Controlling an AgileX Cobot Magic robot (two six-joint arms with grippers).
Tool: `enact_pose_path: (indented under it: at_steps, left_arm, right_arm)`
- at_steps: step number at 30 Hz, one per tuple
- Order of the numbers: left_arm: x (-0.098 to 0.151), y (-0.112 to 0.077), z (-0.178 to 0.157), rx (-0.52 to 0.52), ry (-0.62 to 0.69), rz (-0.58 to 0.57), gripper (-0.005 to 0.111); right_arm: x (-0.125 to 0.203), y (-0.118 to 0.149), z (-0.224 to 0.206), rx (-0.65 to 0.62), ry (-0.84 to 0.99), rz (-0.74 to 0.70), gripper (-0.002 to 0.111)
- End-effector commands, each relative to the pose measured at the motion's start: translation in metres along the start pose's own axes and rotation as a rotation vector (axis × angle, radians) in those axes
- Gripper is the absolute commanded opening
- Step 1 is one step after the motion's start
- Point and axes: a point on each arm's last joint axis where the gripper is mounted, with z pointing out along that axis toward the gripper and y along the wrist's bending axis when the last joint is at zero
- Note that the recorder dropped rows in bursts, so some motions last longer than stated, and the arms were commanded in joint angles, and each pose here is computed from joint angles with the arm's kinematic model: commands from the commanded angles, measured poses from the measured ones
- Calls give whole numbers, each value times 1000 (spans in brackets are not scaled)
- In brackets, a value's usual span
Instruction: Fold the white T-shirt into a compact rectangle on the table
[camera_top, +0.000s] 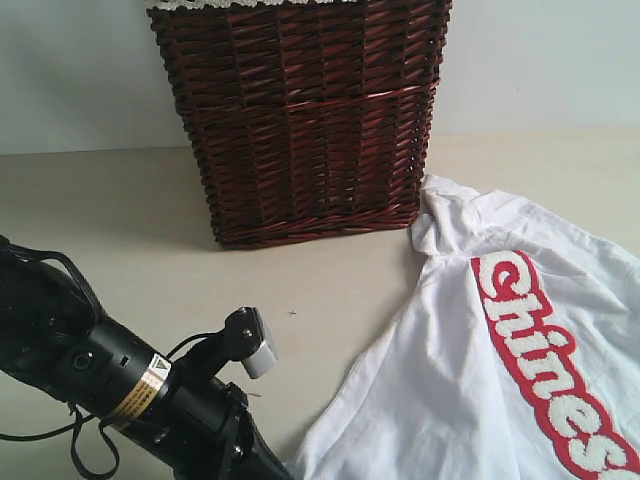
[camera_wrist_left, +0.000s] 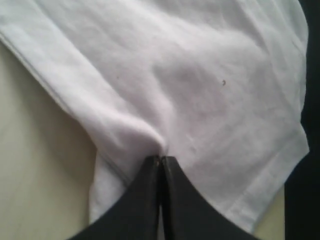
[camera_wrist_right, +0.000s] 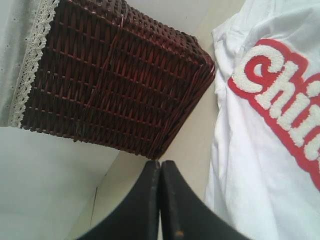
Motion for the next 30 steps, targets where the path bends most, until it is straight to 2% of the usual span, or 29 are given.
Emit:
enact_pose_path:
  at_steps: [1,6,12,15,18,20,21,23,25,28,29,30]
  left_arm:
    - [-10,-3,-15,-45,-45,27,0]
    - [-40,-6,-64,-157,-201,65,0]
    - [-66,-1,-134,-324,-397,28,0]
    - [-63,19,-158,-483,-434,-48,0]
    - [-49,49,-172,-718,-406,-130,0]
    - [-34,73,-171,-823,-305,-85,0]
    - [-29,80,-169,-841,-273,-73,0]
    - [-23,101,-166,-896,-270,-131,0]
    - [-27,119,-168,-935,-314,-203,0]
    - [-45,138,-172,-950,-358,-194,0]
    - [-48,142,-172,-952,-360,-185,3]
    - [-50,142,-170,-949,-355,-176,11]
  right_arm:
    - [0,0,0,-10,-7,-4,0]
    - [0,0,0,-10,-7,-4,0]
    - [0,0,0,-10,-7,-4,0]
    - [0,0,0,-10,-7,-4,0]
    - [0,0,0,-10,-7,-4,0]
    - [0,0,0,-10,-7,-4,0]
    - [0,0,0,-10,-7,-4,0]
    - [0,0,0,-10,-7,-4,0]
    - [0,0,0,-10,-7,-4,0]
    - [0,0,0,-10,-7,-4,0]
    - [0,0,0,-10,-7,-4,0]
    - [0,0,0,-10,-7,-4,0]
